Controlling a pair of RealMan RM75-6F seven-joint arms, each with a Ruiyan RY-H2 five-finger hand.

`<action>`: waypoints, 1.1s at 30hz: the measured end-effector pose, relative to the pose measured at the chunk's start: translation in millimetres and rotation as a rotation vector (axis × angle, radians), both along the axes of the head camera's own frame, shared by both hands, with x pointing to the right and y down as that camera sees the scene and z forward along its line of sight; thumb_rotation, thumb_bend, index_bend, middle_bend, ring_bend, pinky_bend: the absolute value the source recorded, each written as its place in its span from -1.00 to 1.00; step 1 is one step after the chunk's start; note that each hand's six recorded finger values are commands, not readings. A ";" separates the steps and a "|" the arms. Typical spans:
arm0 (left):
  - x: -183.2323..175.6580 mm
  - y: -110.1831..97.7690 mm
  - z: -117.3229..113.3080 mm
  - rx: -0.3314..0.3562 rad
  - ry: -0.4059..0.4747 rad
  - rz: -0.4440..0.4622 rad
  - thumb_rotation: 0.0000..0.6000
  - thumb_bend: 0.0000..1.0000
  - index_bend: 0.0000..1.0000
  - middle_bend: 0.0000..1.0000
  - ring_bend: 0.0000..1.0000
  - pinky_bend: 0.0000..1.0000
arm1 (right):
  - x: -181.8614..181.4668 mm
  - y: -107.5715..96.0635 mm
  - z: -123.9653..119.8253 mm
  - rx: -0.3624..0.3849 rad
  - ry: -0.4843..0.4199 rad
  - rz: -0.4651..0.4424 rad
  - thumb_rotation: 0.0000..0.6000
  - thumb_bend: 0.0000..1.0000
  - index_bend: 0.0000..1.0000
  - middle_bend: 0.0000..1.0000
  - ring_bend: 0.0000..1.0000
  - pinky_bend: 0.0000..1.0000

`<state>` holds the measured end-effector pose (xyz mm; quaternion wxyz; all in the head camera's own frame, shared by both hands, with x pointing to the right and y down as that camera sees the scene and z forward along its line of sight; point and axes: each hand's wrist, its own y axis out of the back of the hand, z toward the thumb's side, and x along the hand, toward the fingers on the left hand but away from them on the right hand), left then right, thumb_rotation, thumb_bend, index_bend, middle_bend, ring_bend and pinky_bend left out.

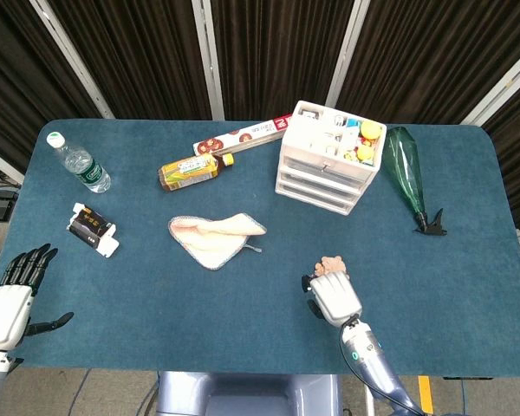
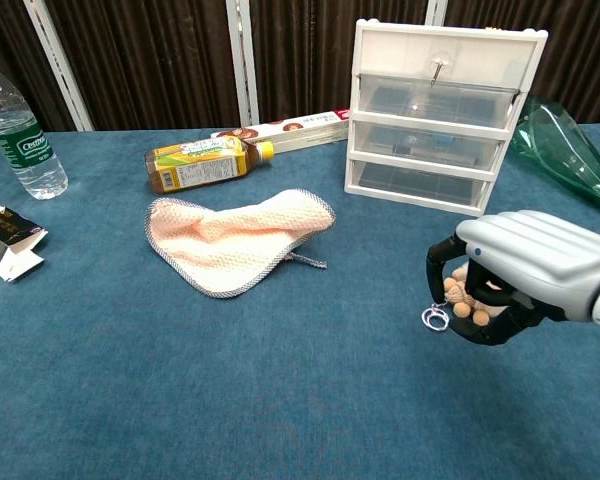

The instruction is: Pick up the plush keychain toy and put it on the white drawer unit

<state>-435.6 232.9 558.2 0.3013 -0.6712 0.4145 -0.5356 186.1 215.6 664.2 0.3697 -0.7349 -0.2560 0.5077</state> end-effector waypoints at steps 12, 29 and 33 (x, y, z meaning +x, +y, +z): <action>0.3 -0.1 0.6 -0.004 0.000 -0.003 1.00 -0.80 -1.00 -1.00 -1.00 -1.00 | -1.7 -3.4 22.1 -0.014 0.039 0.010 1.00 -0.34 -0.02 1.00 1.00 0.85; -0.2 -1.0 2.1 -0.010 0.001 -0.011 1.00 -0.80 -1.00 -1.00 -1.00 -1.00 | -1.1 -5.7 49.0 -0.042 0.061 0.045 1.00 -0.34 -0.03 1.00 1.00 0.85; -0.5 -1.6 2.3 -0.010 0.002 -0.014 1.00 -0.80 -1.00 -1.00 -1.00 -1.00 | 0.6 -6.5 53.2 -0.047 0.074 0.048 1.00 -0.34 -0.03 1.00 1.00 0.85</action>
